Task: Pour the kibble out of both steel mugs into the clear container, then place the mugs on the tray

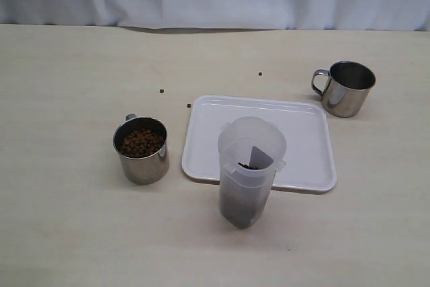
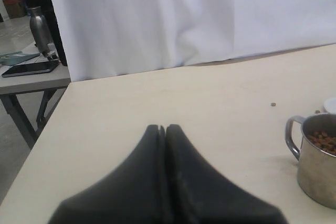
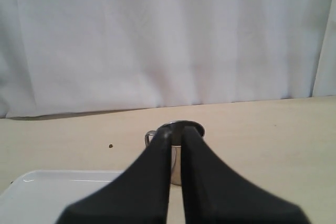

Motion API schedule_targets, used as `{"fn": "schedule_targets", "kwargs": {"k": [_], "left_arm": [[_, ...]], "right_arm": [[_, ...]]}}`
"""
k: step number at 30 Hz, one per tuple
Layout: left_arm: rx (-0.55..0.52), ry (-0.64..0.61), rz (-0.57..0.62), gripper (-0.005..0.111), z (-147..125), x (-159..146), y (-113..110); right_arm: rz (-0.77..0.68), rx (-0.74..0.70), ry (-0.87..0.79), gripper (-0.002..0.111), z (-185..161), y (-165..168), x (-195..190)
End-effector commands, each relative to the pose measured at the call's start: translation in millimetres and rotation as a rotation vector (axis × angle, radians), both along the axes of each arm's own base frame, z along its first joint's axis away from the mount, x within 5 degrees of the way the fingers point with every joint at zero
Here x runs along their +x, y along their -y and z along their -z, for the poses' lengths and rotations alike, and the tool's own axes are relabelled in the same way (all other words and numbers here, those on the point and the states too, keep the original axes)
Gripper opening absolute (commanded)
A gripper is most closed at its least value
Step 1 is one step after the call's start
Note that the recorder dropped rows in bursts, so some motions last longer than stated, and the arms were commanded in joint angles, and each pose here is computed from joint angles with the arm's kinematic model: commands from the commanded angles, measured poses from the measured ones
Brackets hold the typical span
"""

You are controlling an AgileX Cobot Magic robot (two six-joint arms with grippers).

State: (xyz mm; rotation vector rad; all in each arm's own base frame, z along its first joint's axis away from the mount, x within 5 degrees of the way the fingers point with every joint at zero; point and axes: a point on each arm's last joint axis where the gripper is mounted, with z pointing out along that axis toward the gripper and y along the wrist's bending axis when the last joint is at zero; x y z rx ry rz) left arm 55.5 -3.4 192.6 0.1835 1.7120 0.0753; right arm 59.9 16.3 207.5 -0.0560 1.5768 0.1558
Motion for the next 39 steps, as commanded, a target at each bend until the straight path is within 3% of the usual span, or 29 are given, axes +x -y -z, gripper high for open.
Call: {"fn": "schedule_targets", "kwargs": {"k": [1,6,17,25,30,36,39], "left_arm": [[-0.01,0.009,0.008,0.0,0.1,0.0,0.6],[-0.01,0.009,0.008,0.0,0.1,0.0,0.6],[-0.01,0.006,0.008,0.0,0.3,-0.1,0.6],[-0.01,0.002,0.008,0.0,0.7,-0.1,0.6],[-0.01,0.002,0.008,0.0,0.7,-0.1,0.6],[-0.01,0.002,0.008,0.0,0.7,-0.1,0.6],[-0.01,0.002,0.008,0.0,0.7,-0.1,0.6]], "right_arm": [[-0.011,0.013,-0.003,0.005,1.3,-1.1,-0.6],[-0.027,0.014,-0.004,0.005,1.2,-1.6,-0.7],[-0.484,0.013,-0.004,0.005,1.0,-25.6,-14.7],[-0.639,0.013,-0.005,0.005,1.0,-32.1,-21.7],[-0.626,0.029,0.002,0.005,-0.2,-30.9,-20.7],[-0.362,0.266,-0.049,0.005,-2.1,-11.4,-6.6],[-0.257,0.111,-0.127,0.005,10.2,-3.0,-4.6]]}}
